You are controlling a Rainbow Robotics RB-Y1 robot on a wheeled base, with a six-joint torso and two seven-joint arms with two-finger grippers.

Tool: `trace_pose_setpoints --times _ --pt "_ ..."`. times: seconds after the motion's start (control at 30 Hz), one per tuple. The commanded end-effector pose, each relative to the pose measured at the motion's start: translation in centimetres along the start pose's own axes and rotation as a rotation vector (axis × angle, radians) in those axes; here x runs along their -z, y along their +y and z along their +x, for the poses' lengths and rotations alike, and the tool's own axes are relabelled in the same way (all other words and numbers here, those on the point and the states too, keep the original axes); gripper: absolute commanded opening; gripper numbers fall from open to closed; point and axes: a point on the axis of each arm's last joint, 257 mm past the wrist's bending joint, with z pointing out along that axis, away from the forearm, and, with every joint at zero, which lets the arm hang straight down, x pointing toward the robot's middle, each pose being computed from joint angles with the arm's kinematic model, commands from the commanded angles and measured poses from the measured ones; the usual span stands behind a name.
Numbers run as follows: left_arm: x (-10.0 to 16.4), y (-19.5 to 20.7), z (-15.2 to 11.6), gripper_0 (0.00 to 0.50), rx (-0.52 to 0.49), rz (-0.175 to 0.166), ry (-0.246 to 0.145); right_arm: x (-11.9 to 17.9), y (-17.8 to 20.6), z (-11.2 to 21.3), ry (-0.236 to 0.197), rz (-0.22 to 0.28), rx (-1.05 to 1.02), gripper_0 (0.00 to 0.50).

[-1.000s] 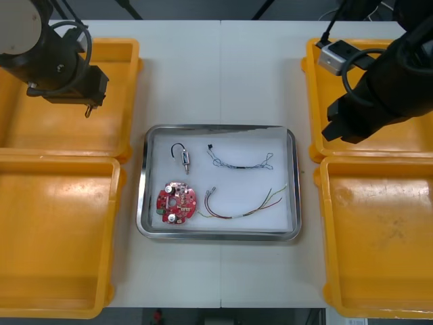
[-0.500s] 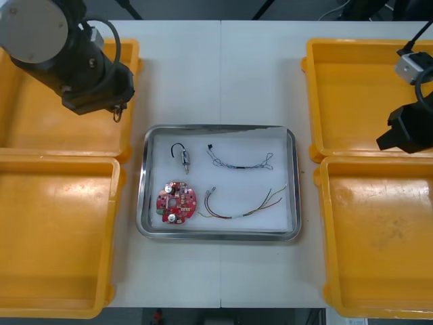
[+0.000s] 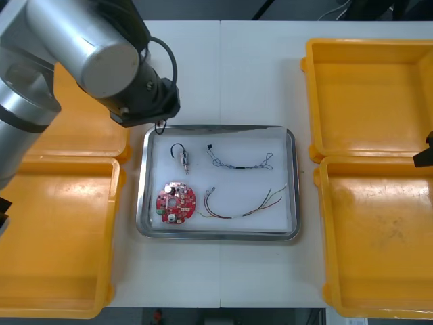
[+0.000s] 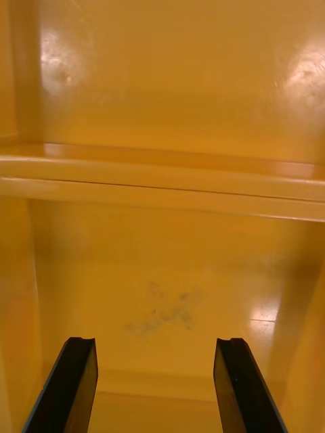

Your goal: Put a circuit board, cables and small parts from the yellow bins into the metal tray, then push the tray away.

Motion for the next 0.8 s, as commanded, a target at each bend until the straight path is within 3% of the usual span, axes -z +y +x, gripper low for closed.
trace_pose_setpoints --times 0.03,0.17,0.43,0.6,0.8 --pt "-0.5 -4.1 2.0 0.000 0.058 0.009 -0.033 0.6 -2.4 0.1 -0.015 0.054 -0.074 0.500" --pt "-2.1 -5.1 4.1 0.000 0.079 -0.015 -0.040 0.2 -2.7 0.3 0.002 0.045 -0.099 0.500" --pt "-4.9 -5.5 7.3 0.000 0.023 -0.049 -0.060 -0.6 -2.9 0.6 0.018 0.028 -0.135 0.500" --pt "-6.2 -6.2 8.4 0.000 0.003 -0.044 -0.077 -1.2 -2.7 0.7 0.023 0.013 -0.153 0.500" --pt "-8.0 -7.3 8.8 0.000 -0.002 -0.011 -0.085 -1.3 -2.8 0.7 0.020 0.015 -0.151 0.500"
